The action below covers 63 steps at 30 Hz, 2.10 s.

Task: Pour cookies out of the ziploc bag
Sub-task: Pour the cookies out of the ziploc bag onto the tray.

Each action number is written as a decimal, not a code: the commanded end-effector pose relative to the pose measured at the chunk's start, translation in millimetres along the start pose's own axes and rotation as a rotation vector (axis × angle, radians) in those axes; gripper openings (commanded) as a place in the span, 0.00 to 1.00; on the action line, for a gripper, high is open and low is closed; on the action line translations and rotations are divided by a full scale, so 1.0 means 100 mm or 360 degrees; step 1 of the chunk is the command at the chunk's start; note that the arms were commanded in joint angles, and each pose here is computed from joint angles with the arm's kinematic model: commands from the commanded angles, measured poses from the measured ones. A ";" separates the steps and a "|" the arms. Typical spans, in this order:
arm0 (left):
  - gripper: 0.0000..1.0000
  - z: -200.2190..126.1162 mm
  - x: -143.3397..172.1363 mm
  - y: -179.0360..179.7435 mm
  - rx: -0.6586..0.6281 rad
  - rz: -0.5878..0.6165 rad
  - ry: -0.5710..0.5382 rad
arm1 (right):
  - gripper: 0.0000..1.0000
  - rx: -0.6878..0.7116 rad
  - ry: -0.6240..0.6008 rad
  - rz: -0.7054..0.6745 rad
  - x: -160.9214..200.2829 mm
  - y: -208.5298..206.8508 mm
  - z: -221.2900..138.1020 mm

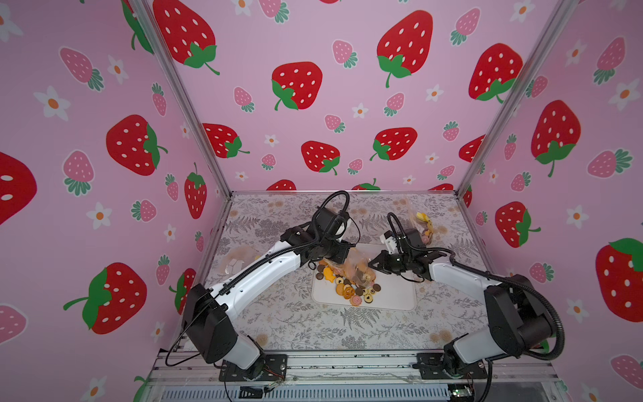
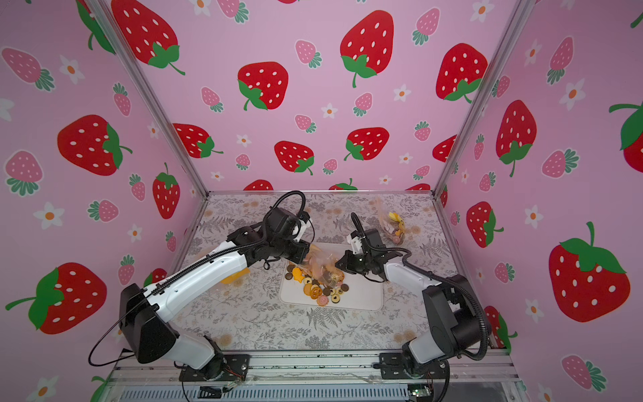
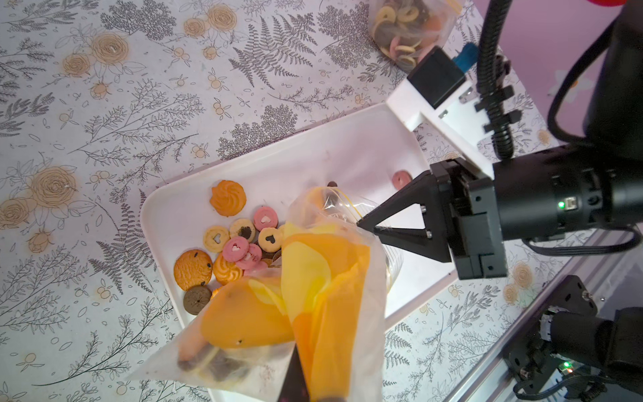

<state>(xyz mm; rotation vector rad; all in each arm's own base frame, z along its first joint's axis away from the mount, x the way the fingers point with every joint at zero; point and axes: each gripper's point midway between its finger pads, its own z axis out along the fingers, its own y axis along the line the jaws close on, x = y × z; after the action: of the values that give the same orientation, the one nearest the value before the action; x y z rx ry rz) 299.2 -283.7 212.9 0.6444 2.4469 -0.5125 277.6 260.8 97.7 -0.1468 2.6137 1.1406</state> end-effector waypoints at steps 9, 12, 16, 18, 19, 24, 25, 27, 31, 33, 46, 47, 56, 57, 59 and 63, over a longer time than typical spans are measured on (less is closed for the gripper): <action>0.00 -0.17 -0.40 -0.29 0.0089 0.0080 -0.0137 | 0.00 0.0053 -0.0059 0.0036 0.02 -0.12 -0.15; 0.00 -0.15 -0.41 -0.32 0.0095 0.0091 -0.0131 | 0.00 0.0053 -0.0067 0.0051 0.03 -0.14 -0.18; 0.00 -0.14 -0.43 -0.36 0.0104 0.0096 -0.0134 | 0.00 0.0052 -0.0086 0.0056 0.02 -0.16 -0.23; 0.00 -0.14 -0.45 -0.37 0.0107 0.0097 -0.0138 | 0.00 0.0054 -0.0104 0.0061 0.01 -0.16 -0.27; 0.00 -0.14 -0.46 -0.39 0.0111 0.0099 -0.0139 | 0.00 0.0057 -0.0111 0.0066 0.01 -0.17 -0.29; 0.00 -0.11 -0.51 -0.47 0.0137 0.0115 -0.0135 | 0.00 0.0067 -0.0138 0.0077 0.00 -0.20 -0.39; 0.00 -0.09 -0.51 -0.48 0.0138 0.0117 -0.0130 | 0.00 0.0069 -0.0143 0.0082 0.00 -0.21 -0.41; 0.00 -0.08 -0.54 -0.54 0.0152 0.0131 -0.0130 | 0.00 0.0078 -0.0146 0.0094 0.02 -0.25 -0.45; 0.00 -0.01 -0.57 -0.64 0.0174 0.0157 -0.0114 | 0.00 0.0093 -0.0157 0.0126 0.06 -0.33 -0.48; 0.00 0.02 -0.57 -0.67 0.0178 0.0168 -0.0104 | 0.00 0.0091 -0.0153 0.0133 0.08 -0.35 -0.49; 0.00 0.04 -0.64 -0.76 0.0193 0.0191 -0.0102 | 0.16 0.0087 -0.0195 0.0140 0.04 -0.33 -0.60; 0.00 0.04 -0.66 -0.77 0.0192 0.0193 -0.0103 | 0.17 0.0085 -0.0196 0.0142 0.04 -0.33 -0.61; 0.00 0.05 -0.68 -0.82 0.0179 0.0225 -0.0081 | 0.20 0.0093 -0.0184 0.0154 0.05 -0.38 -0.61; 0.00 0.06 -0.67 -0.82 0.0183 0.0223 -0.0072 | 0.20 0.0091 -0.0182 0.0155 0.05 -0.38 -0.61; 0.00 0.09 -0.66 -0.83 0.0197 0.0218 -0.0060 | 0.20 0.0090 -0.0183 0.0154 0.05 -0.37 -0.61; 0.00 0.10 -0.65 -0.85 0.0195 0.0220 -0.0058 | 0.20 0.0089 -0.0188 0.0153 0.04 -0.37 -0.62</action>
<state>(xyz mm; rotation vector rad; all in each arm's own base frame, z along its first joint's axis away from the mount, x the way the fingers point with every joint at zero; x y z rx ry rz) 305.5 -372.8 256.7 0.8225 2.3417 -0.6077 268.3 191.7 107.5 0.0583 2.5707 1.0660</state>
